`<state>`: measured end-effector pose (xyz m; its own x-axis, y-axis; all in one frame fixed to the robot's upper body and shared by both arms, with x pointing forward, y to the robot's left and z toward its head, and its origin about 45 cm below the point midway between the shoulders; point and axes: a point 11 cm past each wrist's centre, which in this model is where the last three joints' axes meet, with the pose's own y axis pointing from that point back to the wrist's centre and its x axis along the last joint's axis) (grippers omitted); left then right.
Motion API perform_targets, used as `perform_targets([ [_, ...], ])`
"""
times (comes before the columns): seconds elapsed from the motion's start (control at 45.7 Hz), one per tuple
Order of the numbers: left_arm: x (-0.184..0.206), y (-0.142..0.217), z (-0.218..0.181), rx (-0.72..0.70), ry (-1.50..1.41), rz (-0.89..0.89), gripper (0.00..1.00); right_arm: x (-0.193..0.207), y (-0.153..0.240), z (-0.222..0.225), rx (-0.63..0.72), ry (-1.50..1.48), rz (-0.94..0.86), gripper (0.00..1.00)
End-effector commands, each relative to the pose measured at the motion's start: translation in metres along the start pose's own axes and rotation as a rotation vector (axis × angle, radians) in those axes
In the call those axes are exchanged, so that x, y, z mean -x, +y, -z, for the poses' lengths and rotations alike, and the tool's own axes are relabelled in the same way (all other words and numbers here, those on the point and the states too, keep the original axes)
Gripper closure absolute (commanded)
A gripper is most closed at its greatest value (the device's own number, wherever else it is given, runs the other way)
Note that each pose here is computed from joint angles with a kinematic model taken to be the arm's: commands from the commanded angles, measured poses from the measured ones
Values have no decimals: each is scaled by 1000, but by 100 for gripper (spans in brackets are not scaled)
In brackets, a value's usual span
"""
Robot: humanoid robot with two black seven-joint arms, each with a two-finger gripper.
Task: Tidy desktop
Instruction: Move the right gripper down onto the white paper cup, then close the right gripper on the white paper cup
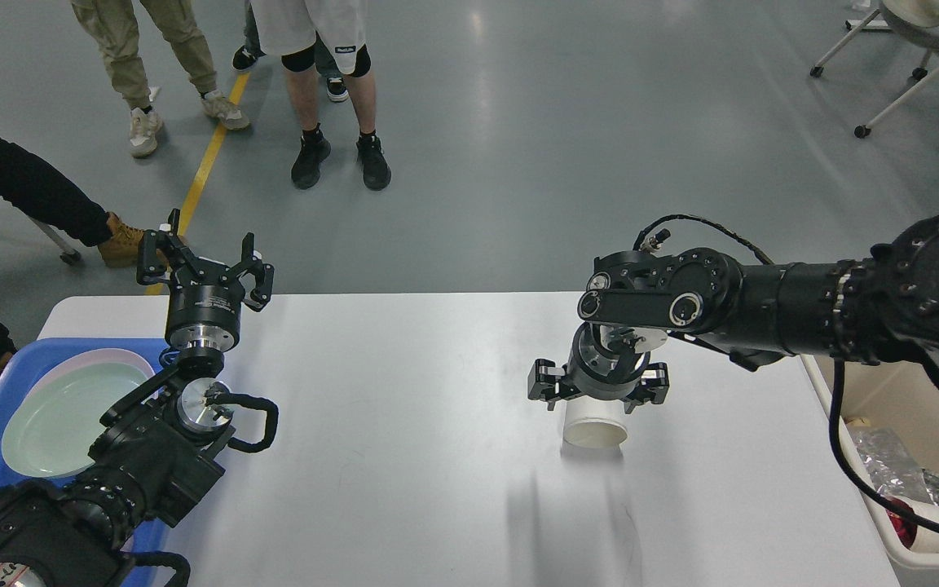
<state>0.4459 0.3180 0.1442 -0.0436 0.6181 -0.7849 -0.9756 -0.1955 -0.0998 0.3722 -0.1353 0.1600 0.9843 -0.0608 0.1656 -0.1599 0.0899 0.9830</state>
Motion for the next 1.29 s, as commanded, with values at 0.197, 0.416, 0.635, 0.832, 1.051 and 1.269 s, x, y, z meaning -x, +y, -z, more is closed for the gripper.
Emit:
perform_targets([
  [0.197, 0, 0, 0, 0, 0, 0, 4, -3, -27, -4, 60, 25, -68, 0],
  [0.416, 0, 0, 0, 0, 0, 0, 4, 5, -48, -12, 102, 48, -106, 0],
  [0.635, 0, 0, 0, 0, 0, 0, 4, 4, -59, -14, 128, 47, -130, 0],
  [0.832, 0, 0, 0, 0, 0, 0, 4, 13, -67, -9, 126, 46, -118, 0],
  [1.051, 0, 0, 0, 0, 0, 0, 4, 21, -77, -10, 126, 27, -114, 0],
  [1.269, 0, 0, 0, 0, 0, 1, 4, 28, -82, -9, 124, 23, -109, 0],
])
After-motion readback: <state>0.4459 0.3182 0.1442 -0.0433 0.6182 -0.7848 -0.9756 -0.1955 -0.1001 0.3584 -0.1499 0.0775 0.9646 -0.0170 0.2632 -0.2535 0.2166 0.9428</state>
